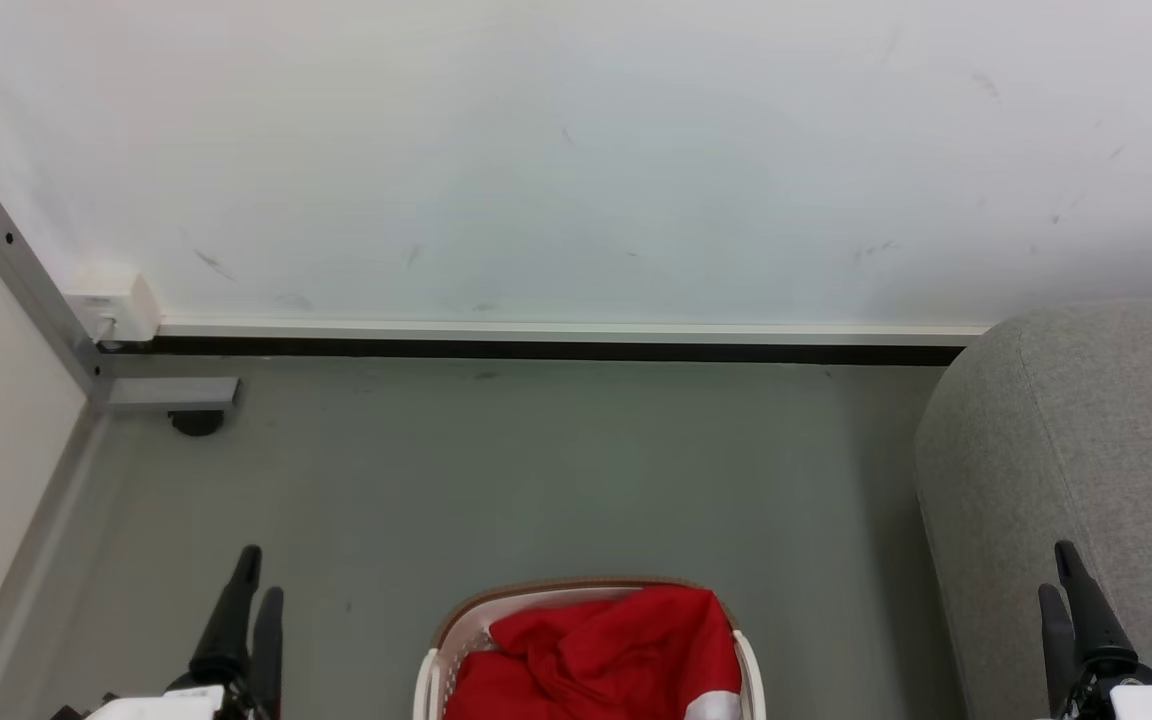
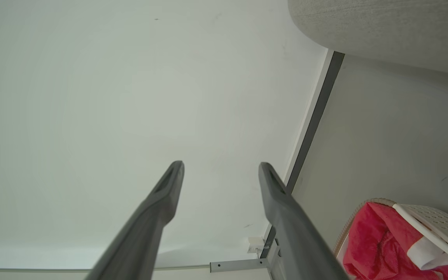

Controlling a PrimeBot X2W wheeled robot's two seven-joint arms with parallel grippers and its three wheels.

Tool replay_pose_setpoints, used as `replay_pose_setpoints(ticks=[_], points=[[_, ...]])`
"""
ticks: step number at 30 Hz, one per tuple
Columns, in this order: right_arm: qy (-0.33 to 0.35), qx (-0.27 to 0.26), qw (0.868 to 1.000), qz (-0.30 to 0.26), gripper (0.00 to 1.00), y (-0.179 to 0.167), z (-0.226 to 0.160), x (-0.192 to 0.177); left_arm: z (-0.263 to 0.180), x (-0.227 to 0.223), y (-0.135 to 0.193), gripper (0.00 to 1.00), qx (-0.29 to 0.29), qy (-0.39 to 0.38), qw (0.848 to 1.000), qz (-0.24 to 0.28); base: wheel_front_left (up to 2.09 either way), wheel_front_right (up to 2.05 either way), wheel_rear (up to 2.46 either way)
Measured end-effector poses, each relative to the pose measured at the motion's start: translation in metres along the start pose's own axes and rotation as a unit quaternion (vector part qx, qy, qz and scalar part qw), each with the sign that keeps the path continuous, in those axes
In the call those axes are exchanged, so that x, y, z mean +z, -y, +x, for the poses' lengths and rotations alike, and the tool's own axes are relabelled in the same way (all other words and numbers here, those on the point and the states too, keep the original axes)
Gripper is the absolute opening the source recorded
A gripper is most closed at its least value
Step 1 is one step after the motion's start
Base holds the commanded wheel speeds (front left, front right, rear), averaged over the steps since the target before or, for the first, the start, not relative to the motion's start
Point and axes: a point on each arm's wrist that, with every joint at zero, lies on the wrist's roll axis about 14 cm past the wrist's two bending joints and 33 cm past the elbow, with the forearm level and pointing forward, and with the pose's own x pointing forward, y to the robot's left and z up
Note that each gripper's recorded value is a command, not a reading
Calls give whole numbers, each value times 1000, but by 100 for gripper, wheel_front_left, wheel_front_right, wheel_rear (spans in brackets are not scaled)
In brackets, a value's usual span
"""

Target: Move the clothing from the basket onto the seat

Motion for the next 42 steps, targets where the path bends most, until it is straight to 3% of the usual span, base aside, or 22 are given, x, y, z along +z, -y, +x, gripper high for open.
replay_pose_setpoints(ticks=[14, 26, 35, 42], points=[[2, 17, 998, -65, 100, -12, 4, -8, 4, -1, 12, 100, -17, 4, 997, 79, 0, 0, 0], [-13, 32, 984, -175, 100, -18, 5, -25, 4, 4, 21, 100, -28, 20, 974, 222, 0, 0, 0], [-16, 42, 964, -262, 100, -21, 6, -31, 4, 5, 27, 100, -38, 30, 949, 313, 0, 0, 0], [-21, 53, 934, -353, 100, -23, 8, -36, 3, 4, 33, 100, -47, 33, 919, 389, 0, 0, 0]])
